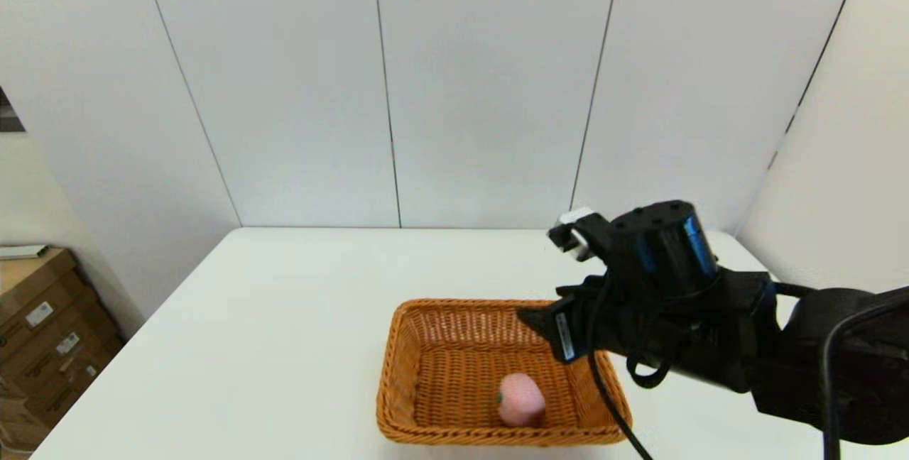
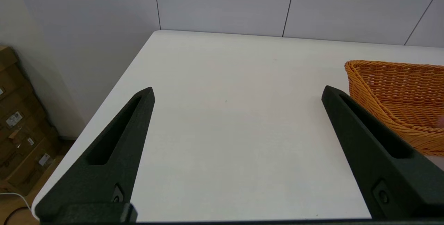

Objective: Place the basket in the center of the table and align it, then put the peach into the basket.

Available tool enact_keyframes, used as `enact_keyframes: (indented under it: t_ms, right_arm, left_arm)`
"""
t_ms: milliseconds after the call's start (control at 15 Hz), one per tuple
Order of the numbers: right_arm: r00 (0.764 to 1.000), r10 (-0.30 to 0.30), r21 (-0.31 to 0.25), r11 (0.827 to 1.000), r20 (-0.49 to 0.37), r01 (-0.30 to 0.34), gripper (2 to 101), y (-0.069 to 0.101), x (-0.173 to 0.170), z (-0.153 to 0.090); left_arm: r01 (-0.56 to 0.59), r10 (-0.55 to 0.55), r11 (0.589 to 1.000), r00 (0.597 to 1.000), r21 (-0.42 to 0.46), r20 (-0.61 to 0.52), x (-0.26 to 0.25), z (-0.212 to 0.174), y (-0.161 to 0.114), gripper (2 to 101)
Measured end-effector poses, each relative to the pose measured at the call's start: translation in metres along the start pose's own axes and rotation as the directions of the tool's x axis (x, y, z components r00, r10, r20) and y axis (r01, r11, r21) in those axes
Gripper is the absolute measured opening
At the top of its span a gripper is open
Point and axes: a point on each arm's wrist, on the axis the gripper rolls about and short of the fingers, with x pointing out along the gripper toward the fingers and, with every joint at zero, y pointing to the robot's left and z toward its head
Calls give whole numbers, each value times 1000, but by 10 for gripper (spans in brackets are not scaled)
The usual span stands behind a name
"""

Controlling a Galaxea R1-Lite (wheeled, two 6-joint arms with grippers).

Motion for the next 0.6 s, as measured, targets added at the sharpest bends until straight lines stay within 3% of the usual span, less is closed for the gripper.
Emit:
enact_keyframes:
  t_ms: [133,333,467,600]
  right_arm:
    - [997,-38,31,999,60,37,723,-14,-18,15]
    - [978,-177,92,982,108,167,804,-48,-55,31]
    - [943,-290,109,955,163,275,843,-62,-89,35]
    - [909,-347,85,938,233,336,873,-67,-129,29]
  left_arm:
    - [0,0,1000,1000,1,0,0,0,0,978]
    - [0,0,1000,1000,0,-1,0,0,0,978]
    - [0,0,1000,1000,2,-1,0,0,0,978]
    - [0,0,1000,1000,3,-1,0,0,0,978]
